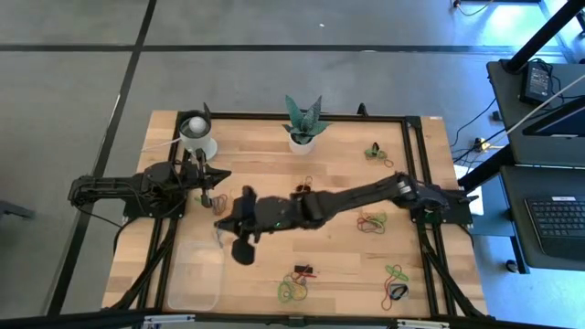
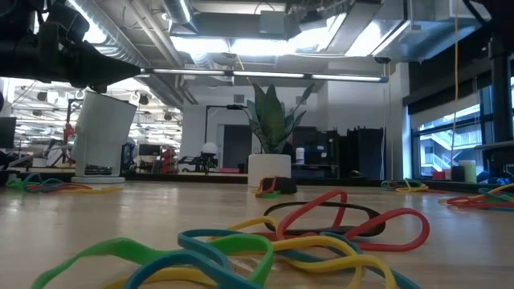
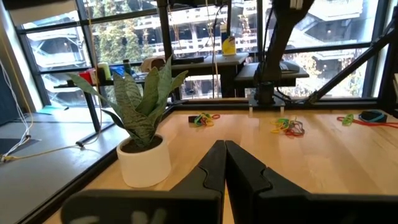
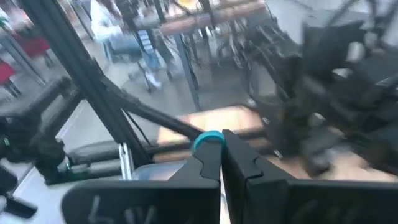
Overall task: Pick and place rubber bands into bin
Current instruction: Put the blue rubber band into the transparent bin
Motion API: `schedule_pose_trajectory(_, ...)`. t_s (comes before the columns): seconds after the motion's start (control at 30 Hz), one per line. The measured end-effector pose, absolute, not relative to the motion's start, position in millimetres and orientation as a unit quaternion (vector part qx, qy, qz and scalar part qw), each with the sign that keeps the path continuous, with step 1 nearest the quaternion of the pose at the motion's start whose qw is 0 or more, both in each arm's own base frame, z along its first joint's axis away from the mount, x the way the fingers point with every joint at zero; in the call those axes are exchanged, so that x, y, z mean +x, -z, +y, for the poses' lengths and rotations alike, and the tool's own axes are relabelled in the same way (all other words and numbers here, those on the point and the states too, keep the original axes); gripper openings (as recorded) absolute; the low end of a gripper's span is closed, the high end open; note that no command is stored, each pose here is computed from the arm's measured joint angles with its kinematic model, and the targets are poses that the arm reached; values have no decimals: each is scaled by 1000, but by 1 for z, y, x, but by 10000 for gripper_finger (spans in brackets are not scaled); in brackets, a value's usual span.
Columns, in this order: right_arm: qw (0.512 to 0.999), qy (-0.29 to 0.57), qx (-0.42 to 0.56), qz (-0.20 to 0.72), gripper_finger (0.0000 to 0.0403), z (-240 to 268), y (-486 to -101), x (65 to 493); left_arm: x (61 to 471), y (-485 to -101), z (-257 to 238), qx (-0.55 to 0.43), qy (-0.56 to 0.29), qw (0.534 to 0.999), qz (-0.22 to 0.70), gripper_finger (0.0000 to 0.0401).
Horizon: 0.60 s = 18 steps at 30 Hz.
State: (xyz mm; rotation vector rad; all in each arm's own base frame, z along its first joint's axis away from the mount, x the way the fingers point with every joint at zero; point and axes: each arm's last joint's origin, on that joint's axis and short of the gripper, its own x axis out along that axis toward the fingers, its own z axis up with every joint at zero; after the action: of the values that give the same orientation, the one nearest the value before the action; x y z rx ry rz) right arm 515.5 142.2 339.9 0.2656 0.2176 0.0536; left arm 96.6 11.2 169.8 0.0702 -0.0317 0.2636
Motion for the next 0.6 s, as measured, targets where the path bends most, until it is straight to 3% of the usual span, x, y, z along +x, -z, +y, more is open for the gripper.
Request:
schedule_pose_trajectory(0.43,980,-79,178,36,0,170,-229,567,97,-170,11,35,-131,991,-16,4)
schedule_pose_trajectory(0.6,974,-88,206,18,0,177,-205,572,97,-170,11,35,-131,991,-16,4)
